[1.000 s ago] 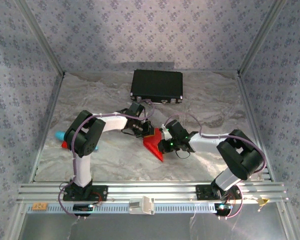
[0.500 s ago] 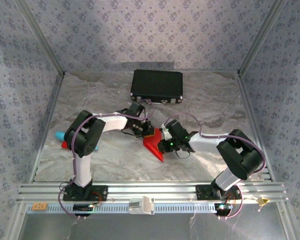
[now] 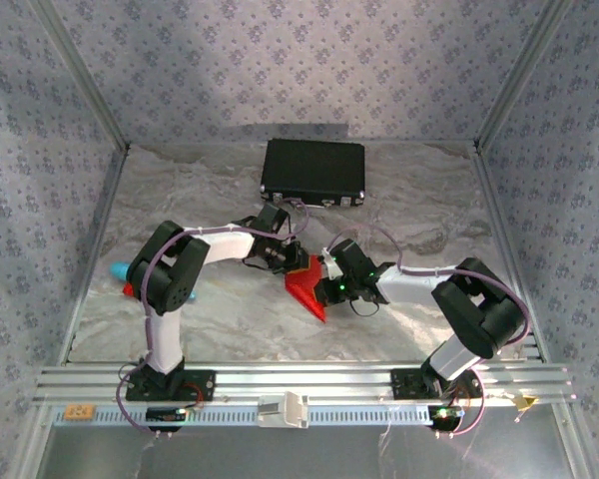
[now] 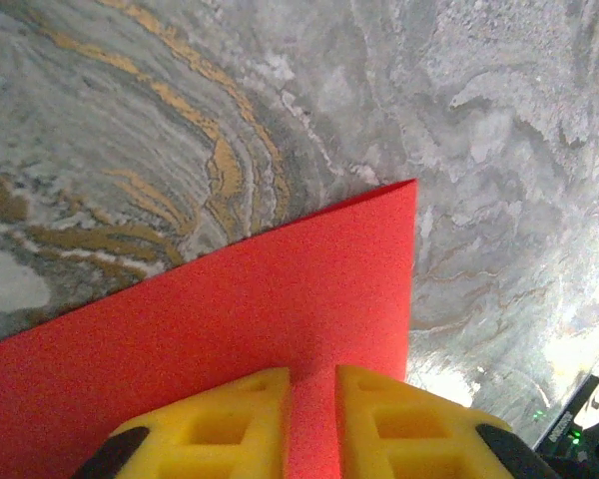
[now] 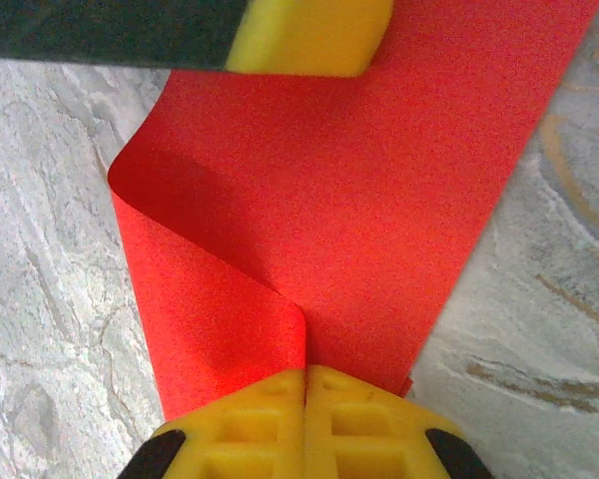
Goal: Fold a paper plane with a square sheet of paper (pick it up from the middle)
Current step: Third fold the triangle at the center of the table.
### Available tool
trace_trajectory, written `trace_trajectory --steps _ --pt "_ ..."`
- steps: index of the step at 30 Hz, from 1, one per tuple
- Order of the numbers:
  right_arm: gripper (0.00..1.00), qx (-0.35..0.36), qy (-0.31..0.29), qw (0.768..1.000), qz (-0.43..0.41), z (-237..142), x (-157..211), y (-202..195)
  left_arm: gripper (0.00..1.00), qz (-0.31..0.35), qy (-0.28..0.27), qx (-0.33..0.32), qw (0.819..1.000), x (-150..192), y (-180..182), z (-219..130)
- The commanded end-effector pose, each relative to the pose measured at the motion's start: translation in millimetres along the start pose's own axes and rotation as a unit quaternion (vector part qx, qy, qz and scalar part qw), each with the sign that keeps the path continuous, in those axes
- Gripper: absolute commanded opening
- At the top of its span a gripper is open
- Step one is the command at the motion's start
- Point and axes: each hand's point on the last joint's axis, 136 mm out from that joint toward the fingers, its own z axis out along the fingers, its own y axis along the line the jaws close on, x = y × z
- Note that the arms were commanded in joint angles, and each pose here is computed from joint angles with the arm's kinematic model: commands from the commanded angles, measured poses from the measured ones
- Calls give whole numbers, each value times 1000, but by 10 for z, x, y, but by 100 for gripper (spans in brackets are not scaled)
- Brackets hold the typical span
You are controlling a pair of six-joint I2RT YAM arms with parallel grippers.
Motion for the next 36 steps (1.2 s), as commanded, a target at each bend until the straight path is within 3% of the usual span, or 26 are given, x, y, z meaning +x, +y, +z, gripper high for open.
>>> trace_trajectory --steps 1,7,20,23,36 --pt "0 25 16 999 11 59 123 -129 27 17 -34 -12 999 -92 -96 -245" --pt "0 22 10 1000 15 72 107 -133 30 16 -71 9 997 -33 -208 -503" --pt "0 25 6 999 23 55 104 -173 0 -49 -36 147 987 570 -353 -271" --pt "0 25 6 999 23 52 108 -173 0 -68 -48 162 983 577 -313 -262" --pt "0 26 7 999 23 48 107 -177 0 -97 -40 139 985 651 -141 -181"
